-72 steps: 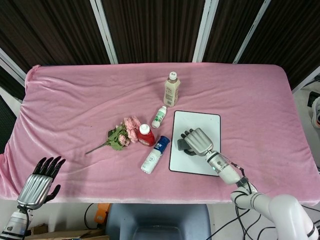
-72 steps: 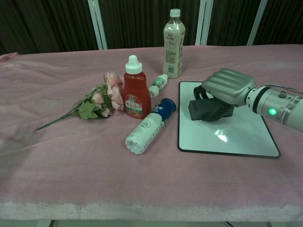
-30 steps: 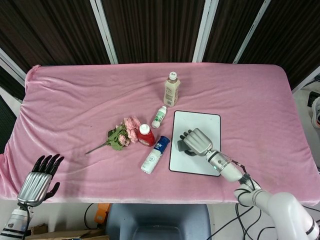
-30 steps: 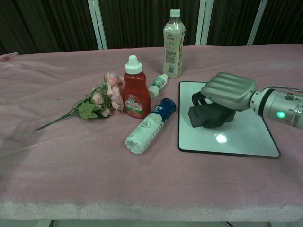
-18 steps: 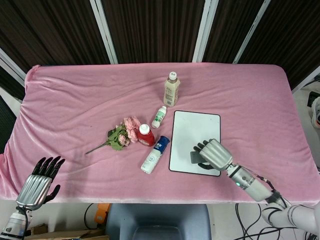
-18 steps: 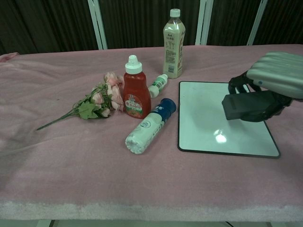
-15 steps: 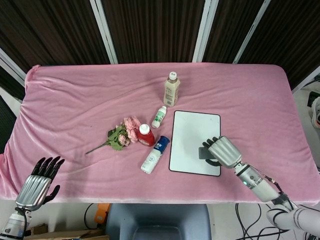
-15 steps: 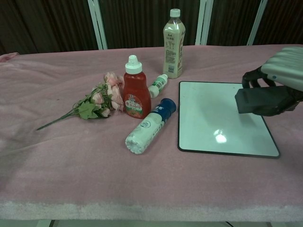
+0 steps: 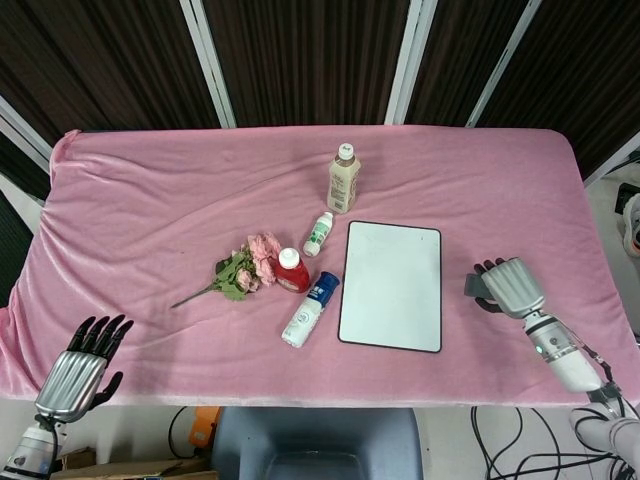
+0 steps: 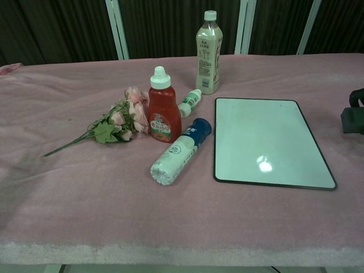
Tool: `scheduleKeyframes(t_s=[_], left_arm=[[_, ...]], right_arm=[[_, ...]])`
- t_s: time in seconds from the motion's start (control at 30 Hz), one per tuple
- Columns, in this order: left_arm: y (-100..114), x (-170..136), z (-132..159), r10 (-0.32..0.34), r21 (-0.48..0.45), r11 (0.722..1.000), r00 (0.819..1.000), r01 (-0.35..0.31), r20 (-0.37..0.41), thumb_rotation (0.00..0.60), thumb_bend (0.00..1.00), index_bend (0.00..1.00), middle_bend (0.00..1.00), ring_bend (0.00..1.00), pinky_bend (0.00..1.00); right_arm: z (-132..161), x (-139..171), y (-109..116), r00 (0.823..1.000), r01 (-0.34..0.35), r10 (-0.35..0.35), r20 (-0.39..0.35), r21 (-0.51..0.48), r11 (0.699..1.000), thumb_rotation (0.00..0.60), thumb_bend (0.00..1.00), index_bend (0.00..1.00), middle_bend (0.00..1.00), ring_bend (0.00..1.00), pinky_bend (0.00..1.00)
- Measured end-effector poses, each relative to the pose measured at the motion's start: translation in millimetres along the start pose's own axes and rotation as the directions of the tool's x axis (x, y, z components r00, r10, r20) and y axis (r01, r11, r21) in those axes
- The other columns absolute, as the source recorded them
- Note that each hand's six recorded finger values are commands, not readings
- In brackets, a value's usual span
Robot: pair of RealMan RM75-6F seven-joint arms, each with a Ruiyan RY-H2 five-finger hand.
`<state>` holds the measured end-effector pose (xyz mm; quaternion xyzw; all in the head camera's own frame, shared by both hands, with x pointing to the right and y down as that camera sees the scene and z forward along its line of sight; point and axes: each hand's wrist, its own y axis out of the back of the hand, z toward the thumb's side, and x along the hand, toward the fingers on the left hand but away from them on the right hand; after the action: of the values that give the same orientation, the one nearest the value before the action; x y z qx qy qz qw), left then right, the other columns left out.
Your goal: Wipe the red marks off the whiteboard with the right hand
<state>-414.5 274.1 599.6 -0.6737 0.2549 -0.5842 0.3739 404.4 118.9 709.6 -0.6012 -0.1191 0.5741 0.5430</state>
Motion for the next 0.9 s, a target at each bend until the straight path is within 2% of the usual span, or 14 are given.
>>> scheduleKeyframes(t_s=[0.13,0.23,0.33,0.5,0.57,0.73,0.9], left_arm=[[-1.1,1.6,0.1,-0.005,0.002,1.000,1.000,0.005,-0.004,0.600,0.41,0.00,0.04,0.05,0.07],[-0.7,2.0,-0.6,-0.004,0.001,1.000,1.000,0.004,-0.008,0.600,0.41,0.00,0.04,0.05,0.07],[-0.9,2.1,-1.0,-0.007,0.000,1.000,1.000,0.007,-0.010,0.600,0.41,0.00,0.04,0.05,0.07],[-1.1,1.8,-0.9,-0.010,-0.001,1.000,1.000,0.010,-0.008,0.600,0.41,0.00,0.04,0.05,0.07],[-0.9,1.4,-0.8,-0.009,-0.002,1.000,1.000,0.009,-0.007,0.600,0.41,0.00,0.04,0.05,0.07],[0.1,-0.1,-0.4,-0.005,-0.004,1.000,1.000,0.005,-0.005,0.600,0.41,0.00,0.04,0.05,0.07],[2.4,-1.7,-1.1,0.006,-0.009,1.000,1.000,-0.006,-0.006,0.600,0.41,0.00,0.04,0.05,0.07]], right_arm=[[-1.8,-4.5,-16.0,0.999,-0.032,0.032,0.014,-0.017,0.999,0.600,0.42,0.86,0.73,0.64,0.87],[2.7,-7.9,-22.7,0.999,-0.039,0.040,0.008,-0.038,0.998,0.600,0.42,0.78,0.70,0.60,0.87],[7.8,-10.0,-23.6,0.999,-0.031,0.031,-0.008,-0.047,0.998,0.600,0.41,0.61,0.63,0.57,0.87],[9.9,-11.1,-22.2,1.000,-0.022,0.021,-0.018,-0.069,0.997,0.600,0.37,0.23,0.46,0.41,0.80],[8.6,-10.7,-24.9,0.999,-0.039,0.038,-0.016,-0.069,0.997,0.600,0.36,0.16,0.43,0.39,0.78],[5.0,-7.5,-23.4,0.999,-0.042,0.041,-0.015,-0.087,0.995,0.600,0.33,0.11,0.40,0.36,0.76],[3.8,0.8,-11.9,1.000,0.002,-0.005,-0.020,-0.143,0.990,0.600,0.33,0.11,0.36,0.32,0.72]])
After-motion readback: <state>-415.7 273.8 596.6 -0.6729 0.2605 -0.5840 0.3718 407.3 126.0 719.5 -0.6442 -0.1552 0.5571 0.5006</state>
